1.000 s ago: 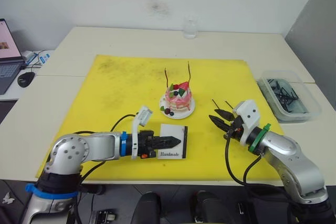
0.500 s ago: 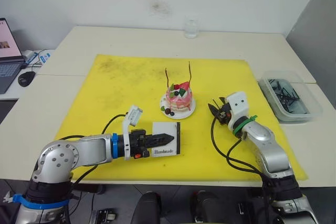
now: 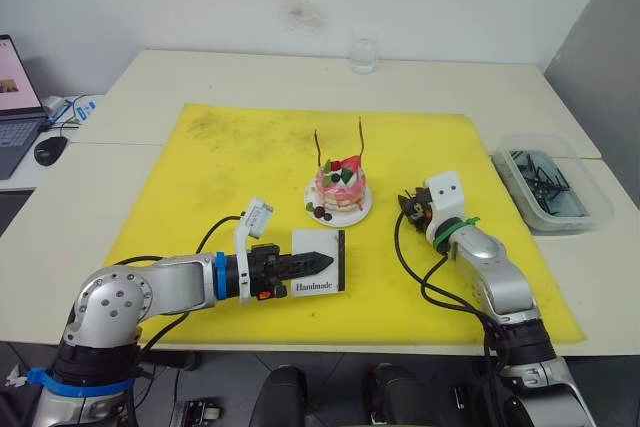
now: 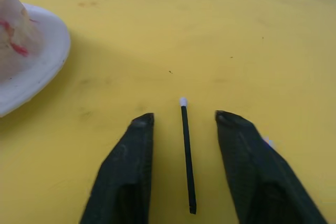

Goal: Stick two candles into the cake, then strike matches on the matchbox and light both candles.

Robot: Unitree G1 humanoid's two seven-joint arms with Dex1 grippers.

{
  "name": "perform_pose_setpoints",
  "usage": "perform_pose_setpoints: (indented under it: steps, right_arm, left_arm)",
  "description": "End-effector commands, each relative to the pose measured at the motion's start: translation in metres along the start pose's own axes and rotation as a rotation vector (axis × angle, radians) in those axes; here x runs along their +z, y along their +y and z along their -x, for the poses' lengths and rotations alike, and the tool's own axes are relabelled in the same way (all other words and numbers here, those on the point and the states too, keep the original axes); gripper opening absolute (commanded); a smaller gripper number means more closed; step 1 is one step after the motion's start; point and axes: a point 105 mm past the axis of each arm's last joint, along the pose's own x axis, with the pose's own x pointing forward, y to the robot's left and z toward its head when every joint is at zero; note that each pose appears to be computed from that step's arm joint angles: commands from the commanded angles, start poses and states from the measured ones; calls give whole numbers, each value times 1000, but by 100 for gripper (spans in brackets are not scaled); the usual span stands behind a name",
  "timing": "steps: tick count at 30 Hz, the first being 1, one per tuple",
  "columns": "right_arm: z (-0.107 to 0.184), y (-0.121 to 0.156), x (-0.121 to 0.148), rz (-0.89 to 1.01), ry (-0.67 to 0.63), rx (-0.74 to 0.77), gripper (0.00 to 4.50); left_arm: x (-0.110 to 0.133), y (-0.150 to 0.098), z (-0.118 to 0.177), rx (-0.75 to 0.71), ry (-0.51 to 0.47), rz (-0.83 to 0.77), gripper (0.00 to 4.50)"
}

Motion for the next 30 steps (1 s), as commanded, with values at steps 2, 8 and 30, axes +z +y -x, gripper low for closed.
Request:
perform_pose_setpoints:
  steps: [2,8,30]
  right_arm:
    - [0,-2,1,21,20,-32,23]
    - [0,-1,9,4,-5,-44,2]
    - [110,35,10,-7,65,213,2]
  left_arm:
    - [6,-10,-2,-34,-14,-42,0]
    - [6,-9,-3,-29,-13,-44,0]
    - [6,-9,-12,-66,30,-51,0]
